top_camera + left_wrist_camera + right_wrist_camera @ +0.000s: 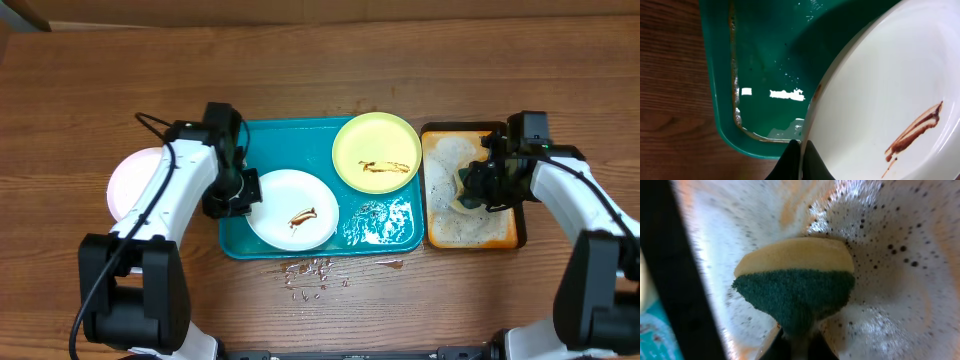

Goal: Clean dirty plates on tray and stack at the side

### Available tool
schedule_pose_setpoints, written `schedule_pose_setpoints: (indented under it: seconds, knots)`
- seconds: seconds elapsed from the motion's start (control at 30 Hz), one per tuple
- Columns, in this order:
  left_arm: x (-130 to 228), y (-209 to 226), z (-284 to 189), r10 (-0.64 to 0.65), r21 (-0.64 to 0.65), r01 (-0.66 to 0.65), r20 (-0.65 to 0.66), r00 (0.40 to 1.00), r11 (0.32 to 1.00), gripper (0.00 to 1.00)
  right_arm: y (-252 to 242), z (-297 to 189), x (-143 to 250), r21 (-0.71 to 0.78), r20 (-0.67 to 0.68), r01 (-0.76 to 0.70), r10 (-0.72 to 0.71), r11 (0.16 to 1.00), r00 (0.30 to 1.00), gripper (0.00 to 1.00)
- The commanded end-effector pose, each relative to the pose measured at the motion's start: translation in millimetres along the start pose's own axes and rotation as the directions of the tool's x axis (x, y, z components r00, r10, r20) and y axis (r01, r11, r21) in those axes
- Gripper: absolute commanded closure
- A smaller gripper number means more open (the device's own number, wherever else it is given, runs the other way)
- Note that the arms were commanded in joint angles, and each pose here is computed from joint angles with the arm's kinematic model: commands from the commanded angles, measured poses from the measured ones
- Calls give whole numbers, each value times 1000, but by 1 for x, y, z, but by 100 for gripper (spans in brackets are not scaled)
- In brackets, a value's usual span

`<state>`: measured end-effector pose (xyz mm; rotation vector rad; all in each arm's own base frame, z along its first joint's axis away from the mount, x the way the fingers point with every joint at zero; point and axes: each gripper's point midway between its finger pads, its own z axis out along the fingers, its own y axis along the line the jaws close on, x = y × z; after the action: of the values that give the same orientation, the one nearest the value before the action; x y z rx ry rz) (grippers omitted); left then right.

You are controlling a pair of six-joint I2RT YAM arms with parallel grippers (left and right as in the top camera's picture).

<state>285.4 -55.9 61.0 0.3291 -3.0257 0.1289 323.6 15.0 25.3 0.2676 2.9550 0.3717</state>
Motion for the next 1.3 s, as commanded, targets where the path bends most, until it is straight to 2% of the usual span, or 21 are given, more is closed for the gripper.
schedule_pose_setpoints:
  seconds: [0.0,0.17,0.37,0.7,0.9,1.07,1.27]
  knots:
    - [1,1,1,-24,-65,26,32,999,998,96,-6,17,6,14,-45,7,-6,1000,999,96]
    - [4,-9,2,6,-86,-2,44,999,996,96,-12,35,16,22,-106,-23,25,999,994,96]
    - [9,-19,3,40,-90,-37,39,998,995,96,-1,30,15,-34,-123,-43,39,998,992,96]
    - [14,-19,3,45,-93,-42,23,999,995,96,25,-38,-23,-58,-70,-25,20,998,997,96]
    - [14,-20,4,42,-89,-40,21,999,995,96,46,-63,-23,-70,-12,38,-39,997,999,96]
    - [15,-25,4,48,-70,-47,19,999,996,96,88,-58,-5,-134,-48,148,-155,980,987,96]
    - [16,-35,5,81,-67,-78,31,996,995,96,177,-51,26,-311,-34,326,-354,893,935,96]
